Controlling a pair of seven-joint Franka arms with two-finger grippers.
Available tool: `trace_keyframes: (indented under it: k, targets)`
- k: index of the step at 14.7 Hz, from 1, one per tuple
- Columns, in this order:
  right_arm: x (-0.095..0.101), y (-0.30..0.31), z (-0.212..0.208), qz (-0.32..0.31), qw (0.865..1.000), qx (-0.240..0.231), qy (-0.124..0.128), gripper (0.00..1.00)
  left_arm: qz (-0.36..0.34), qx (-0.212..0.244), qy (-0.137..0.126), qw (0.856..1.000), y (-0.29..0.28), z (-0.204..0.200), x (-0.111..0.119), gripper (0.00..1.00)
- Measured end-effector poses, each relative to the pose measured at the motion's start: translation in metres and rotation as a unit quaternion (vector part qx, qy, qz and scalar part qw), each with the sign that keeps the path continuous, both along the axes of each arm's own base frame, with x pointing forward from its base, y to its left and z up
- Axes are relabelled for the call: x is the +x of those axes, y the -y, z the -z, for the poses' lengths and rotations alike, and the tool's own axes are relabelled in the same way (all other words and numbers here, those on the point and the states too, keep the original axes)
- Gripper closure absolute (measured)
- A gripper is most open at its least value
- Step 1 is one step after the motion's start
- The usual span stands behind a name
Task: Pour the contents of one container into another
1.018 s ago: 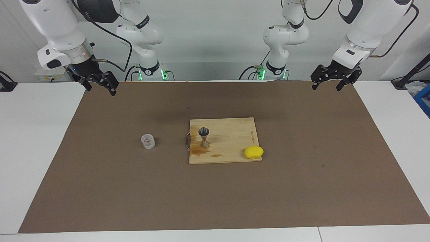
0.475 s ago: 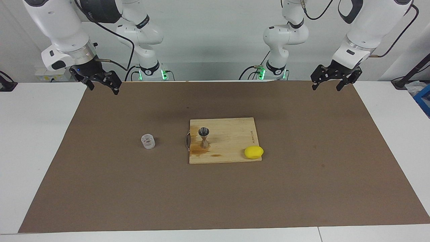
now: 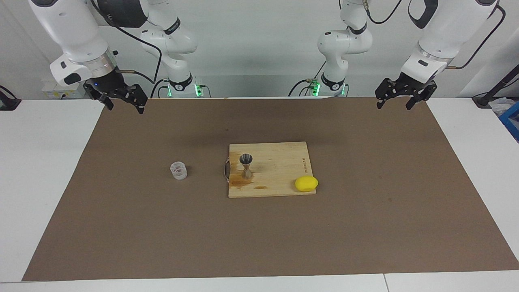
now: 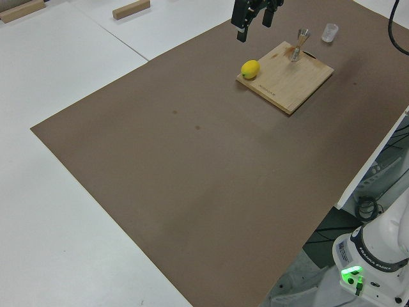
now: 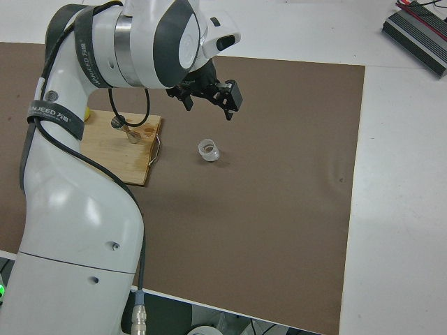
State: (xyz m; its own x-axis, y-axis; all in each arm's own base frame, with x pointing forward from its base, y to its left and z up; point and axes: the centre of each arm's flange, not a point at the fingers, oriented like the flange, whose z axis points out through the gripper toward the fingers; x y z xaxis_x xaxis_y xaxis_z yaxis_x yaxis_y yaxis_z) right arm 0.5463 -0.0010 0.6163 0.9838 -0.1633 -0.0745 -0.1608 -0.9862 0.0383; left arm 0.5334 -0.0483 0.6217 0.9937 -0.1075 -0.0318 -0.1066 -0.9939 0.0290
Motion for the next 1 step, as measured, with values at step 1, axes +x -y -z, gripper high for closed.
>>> trace_keyframes:
  k: [1]
  targets:
    - [0.0, -0.0002, 0.0, 0.0, 1.0, 0.0, 0.0, 0.0, 0.0, 0.0, 0.0, 1.0, 0.0, 0.0, 0.0, 0.0]
